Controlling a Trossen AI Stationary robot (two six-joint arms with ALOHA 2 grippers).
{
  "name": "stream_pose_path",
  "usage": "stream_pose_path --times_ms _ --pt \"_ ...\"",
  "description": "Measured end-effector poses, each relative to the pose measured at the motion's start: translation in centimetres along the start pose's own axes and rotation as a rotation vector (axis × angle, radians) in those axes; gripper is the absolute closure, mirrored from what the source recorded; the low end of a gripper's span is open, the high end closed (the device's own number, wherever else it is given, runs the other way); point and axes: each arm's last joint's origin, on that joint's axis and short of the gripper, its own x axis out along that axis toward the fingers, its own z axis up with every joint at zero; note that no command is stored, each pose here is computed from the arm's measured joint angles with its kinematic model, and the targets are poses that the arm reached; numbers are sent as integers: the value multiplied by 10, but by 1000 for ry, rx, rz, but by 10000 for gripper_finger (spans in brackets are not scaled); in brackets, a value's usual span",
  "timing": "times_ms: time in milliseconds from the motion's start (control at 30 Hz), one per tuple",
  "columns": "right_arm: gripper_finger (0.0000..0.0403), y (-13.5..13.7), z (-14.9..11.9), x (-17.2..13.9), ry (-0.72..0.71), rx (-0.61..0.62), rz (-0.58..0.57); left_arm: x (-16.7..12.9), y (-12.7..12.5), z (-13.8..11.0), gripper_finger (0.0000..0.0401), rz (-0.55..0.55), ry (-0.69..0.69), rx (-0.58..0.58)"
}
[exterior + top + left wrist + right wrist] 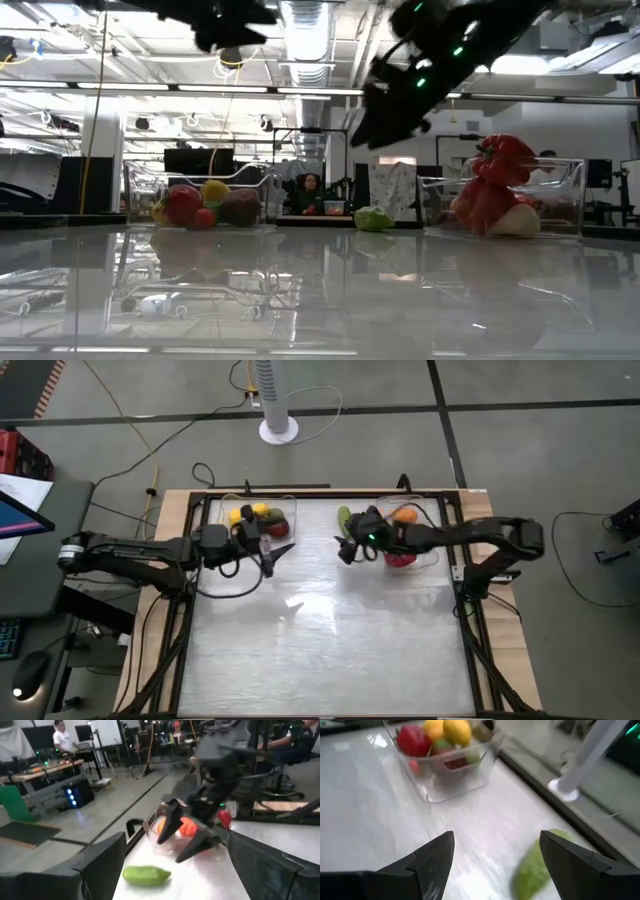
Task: Sort produce into baskets
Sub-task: Put the red chayote into the right transparent bin
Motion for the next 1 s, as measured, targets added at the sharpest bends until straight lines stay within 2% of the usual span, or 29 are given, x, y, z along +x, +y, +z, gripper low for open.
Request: stream_pose_path --times_ms 100,300,367,500,767,1000 --pt "84 -11 1 30 79 13 10 -10 2 -8 69 0 5 2" --pt "84 -37 3 75 267 -23 -76 -27 6 -23 69 12 15 38" --pt "84 -42 3 87 308 -32 -89 -32 9 -20 69 26 3 36" --pt "84 -46 0 106 376 -18 -41 -43 13 -16 69 22 -4 14" --pt "92 -48 -11 117 478 4 -74 -58 19 -15 69 6 15 -37" --pt "139 -49 -13 116 499 16 -86 -66 22 -10 69 6 -16 -71"
